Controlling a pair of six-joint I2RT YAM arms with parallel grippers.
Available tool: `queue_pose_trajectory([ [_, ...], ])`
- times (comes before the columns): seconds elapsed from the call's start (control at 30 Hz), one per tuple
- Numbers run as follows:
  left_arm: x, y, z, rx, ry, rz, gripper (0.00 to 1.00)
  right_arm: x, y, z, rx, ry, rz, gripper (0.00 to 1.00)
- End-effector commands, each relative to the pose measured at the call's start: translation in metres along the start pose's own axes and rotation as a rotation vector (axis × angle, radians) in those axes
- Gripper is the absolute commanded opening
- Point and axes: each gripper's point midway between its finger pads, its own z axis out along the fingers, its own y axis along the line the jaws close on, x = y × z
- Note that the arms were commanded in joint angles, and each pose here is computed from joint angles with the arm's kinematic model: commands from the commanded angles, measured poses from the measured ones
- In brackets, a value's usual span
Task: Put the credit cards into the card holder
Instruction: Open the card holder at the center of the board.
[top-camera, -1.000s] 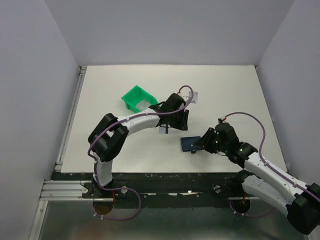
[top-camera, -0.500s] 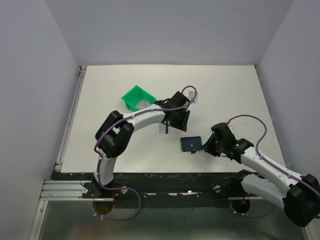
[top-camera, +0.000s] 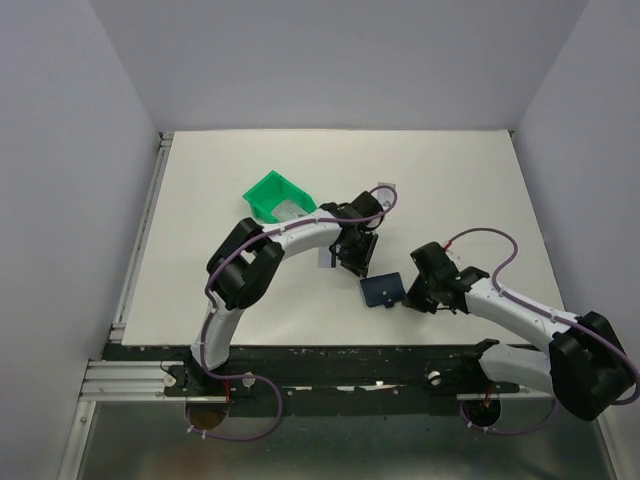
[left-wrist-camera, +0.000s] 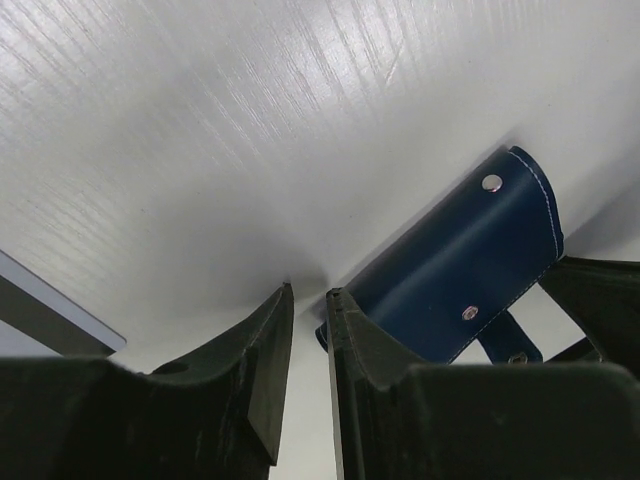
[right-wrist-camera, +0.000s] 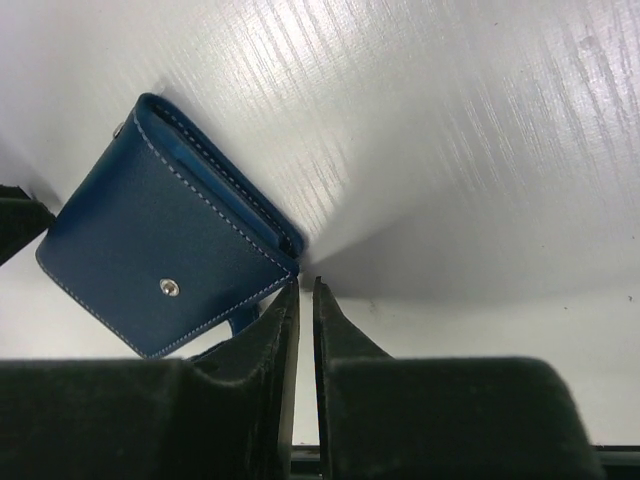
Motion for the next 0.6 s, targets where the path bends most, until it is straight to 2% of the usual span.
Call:
queue_pose_trajectory([
  [0.0, 0.015, -0.006, -0.005, -0.01, 0.043, 0.001, 0.36, -0.008, 0.015, 0.002, -0.034, -0.011, 0.0, 0.17],
  [0.3, 0.044, -0.023, -0.014, 0.032, 0.05, 0.014, 0.35, -0.02, 0.042, 0.006, -0.128, -0.036, -0.095, 0.17],
  [0.57, 0.046, -0.021, -0.02, 0.008, 0.028, 0.017, 0.35, -0.029, 0.051, -0.005, -0.181, -0.075, -0.154, 0.18],
])
